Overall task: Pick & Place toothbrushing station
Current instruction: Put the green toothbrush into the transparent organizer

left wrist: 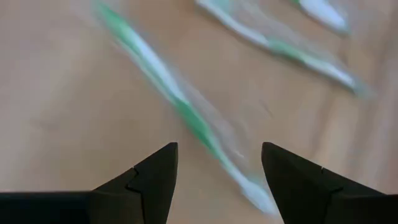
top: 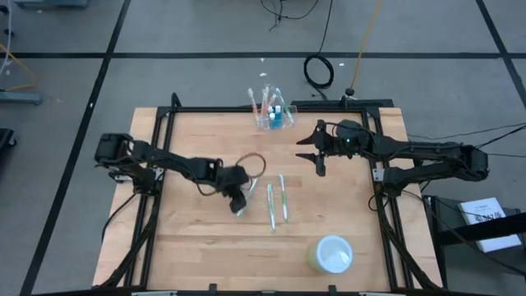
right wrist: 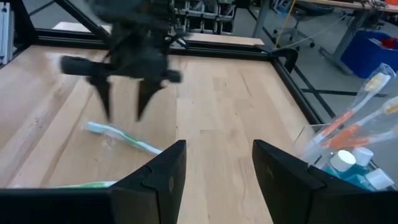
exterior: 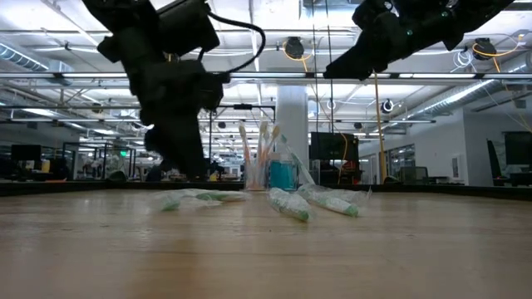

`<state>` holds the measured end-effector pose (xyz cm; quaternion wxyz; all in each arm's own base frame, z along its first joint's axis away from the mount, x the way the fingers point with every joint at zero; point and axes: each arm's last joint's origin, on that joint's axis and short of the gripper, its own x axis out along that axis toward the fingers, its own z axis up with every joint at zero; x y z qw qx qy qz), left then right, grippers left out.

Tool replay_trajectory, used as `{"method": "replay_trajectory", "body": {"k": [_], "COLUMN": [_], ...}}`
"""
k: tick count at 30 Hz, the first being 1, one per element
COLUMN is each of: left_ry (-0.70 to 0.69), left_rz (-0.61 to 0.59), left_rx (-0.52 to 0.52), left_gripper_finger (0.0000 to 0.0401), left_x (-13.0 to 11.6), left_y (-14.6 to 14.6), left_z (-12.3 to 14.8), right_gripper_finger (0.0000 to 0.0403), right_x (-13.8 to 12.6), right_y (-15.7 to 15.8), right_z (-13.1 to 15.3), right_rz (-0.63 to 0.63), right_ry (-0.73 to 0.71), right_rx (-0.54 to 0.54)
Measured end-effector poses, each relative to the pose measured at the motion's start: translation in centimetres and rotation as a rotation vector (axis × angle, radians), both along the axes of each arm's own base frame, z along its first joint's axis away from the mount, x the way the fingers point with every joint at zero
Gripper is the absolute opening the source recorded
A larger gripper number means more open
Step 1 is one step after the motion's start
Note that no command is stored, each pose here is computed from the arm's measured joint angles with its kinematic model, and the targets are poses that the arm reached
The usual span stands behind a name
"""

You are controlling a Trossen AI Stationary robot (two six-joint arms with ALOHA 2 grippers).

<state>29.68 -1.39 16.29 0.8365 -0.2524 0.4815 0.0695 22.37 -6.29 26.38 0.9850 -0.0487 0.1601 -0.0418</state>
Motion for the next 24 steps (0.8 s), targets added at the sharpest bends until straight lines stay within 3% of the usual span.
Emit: {"method": "replay_trajectory", "body": {"k": [3,6,11,14,18,22,24], "left_ry": [-0.001,-0.017,0.202,0.258,0.266,0.274,0.192], "left_rz": [-0.100,-0.174,-0.109,-0.117,-0.146,-0.036,0.022], "left_rx": [-0.093,-0.110,-0.156,-0.140,0.002,0.183,0.229], "left_gripper_finger": [0.0234,0.0234,0.0234,0.0234,0.0234,0.0234,0.0234], "left_x": [0.4,0.7,-0.7,-1.3,-1.9,-1.8,-0.7], "left_y": [-1.9,-3.5,-3.9,-4.0,-4.2,-2.9,-2.2], "left_z": [-0.7,-1.2,-2.6,-2.6,-2.5,-2.3,-1.9], "right_gripper_finger": [0.0176,0.0176,0.0176,0.0176,0.0176,0.0176,0.0176], "right_x": [0.0,0.0,0.0,-0.1,-0.1,-0.2,-0.2], "right_y": [0.0,0.0,0.0,0.0,0.0,0.0,0.0], "right_z": [0.0,0.0,-0.1,-0.1,-0.4,-0.5,-0.6], "right_rz": [-0.002,-0.001,-0.003,-0.001,-0.005,-0.007,-0.008], "right_ry": [-0.001,-0.002,0.006,0.014,0.036,0.056,0.061], "right_rx": [-0.002,-0.004,0.009,0.012,0.033,0.044,0.046]}}
